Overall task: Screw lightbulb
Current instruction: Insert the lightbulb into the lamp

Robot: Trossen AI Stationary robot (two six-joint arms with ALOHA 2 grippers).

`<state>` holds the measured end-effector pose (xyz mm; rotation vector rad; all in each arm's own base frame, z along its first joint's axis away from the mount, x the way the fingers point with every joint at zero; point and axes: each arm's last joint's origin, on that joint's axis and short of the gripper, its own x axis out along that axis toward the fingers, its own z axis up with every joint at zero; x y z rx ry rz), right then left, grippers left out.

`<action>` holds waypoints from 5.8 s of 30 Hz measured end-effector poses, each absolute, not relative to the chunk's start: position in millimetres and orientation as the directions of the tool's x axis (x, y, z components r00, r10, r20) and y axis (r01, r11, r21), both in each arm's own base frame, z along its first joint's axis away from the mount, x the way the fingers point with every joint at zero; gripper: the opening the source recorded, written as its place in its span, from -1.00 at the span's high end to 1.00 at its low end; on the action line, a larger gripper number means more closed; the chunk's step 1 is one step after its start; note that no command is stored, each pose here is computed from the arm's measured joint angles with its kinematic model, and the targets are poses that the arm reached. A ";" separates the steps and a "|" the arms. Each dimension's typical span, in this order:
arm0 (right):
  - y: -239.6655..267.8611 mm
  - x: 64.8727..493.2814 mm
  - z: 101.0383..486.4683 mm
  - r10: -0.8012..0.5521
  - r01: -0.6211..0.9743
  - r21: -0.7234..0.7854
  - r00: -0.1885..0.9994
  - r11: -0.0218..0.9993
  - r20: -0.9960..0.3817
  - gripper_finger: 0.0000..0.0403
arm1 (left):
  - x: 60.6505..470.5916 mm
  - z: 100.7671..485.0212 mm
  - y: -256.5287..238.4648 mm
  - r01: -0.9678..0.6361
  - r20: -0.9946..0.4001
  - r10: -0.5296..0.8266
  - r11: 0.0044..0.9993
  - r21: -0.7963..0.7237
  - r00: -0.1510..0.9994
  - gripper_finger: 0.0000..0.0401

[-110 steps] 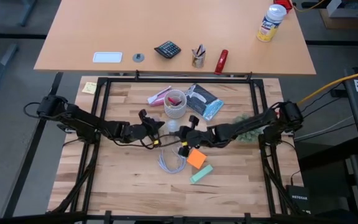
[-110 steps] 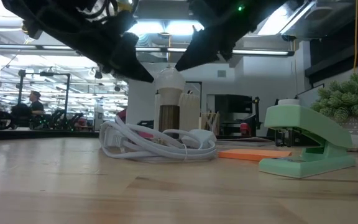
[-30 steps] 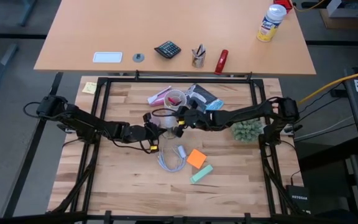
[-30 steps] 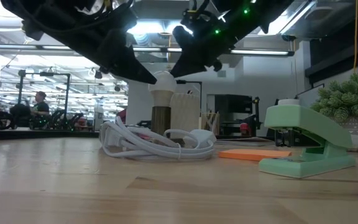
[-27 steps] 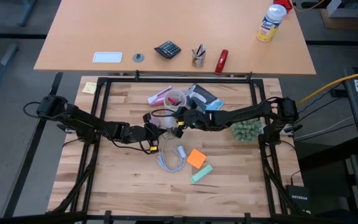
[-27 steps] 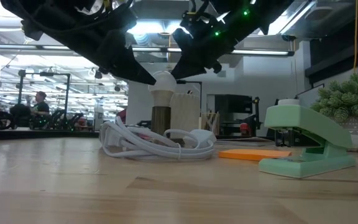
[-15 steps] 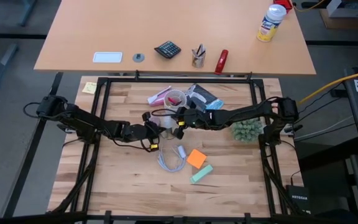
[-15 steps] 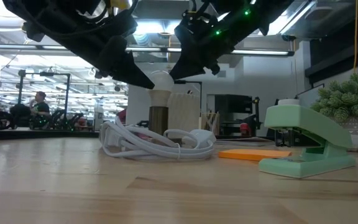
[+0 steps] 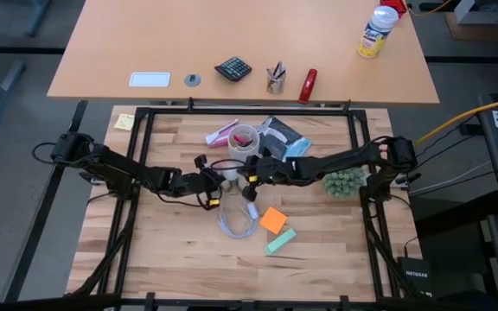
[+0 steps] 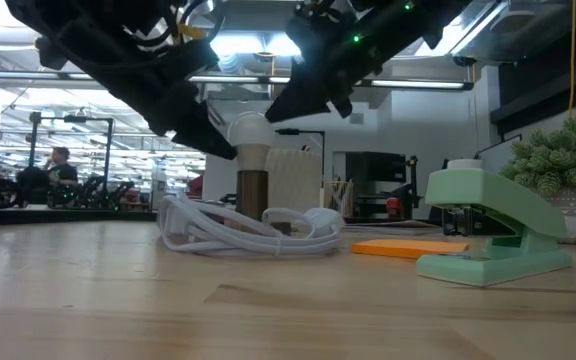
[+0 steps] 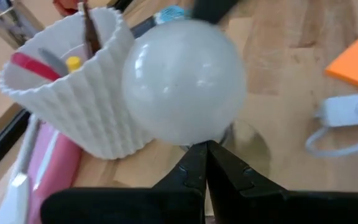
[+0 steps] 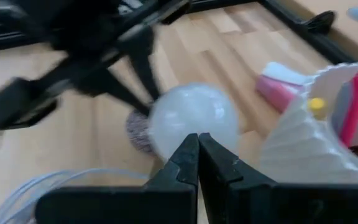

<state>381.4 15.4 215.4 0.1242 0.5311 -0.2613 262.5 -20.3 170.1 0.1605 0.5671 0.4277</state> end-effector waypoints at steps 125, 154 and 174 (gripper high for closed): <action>1.1 392.5 223.7 -0.286 0.292 -0.075 0.797 0.953 -0.532 0.97 | 257.3 184.3 -41.8 -0.387 -0.415 0.420 0.907 0.165 0.807 0.99; 21.5 397.7 211.2 -0.264 0.305 -0.011 0.802 0.952 -0.535 0.97 | 253.0 179.5 -42.4 -0.397 -0.450 0.456 0.890 0.225 0.768 0.99; 46.9 396.0 205.4 -0.083 0.137 0.052 0.816 0.989 -0.573 0.97 | 247.7 177.3 -39.7 -0.543 -0.403 0.614 0.789 0.288 0.679 0.99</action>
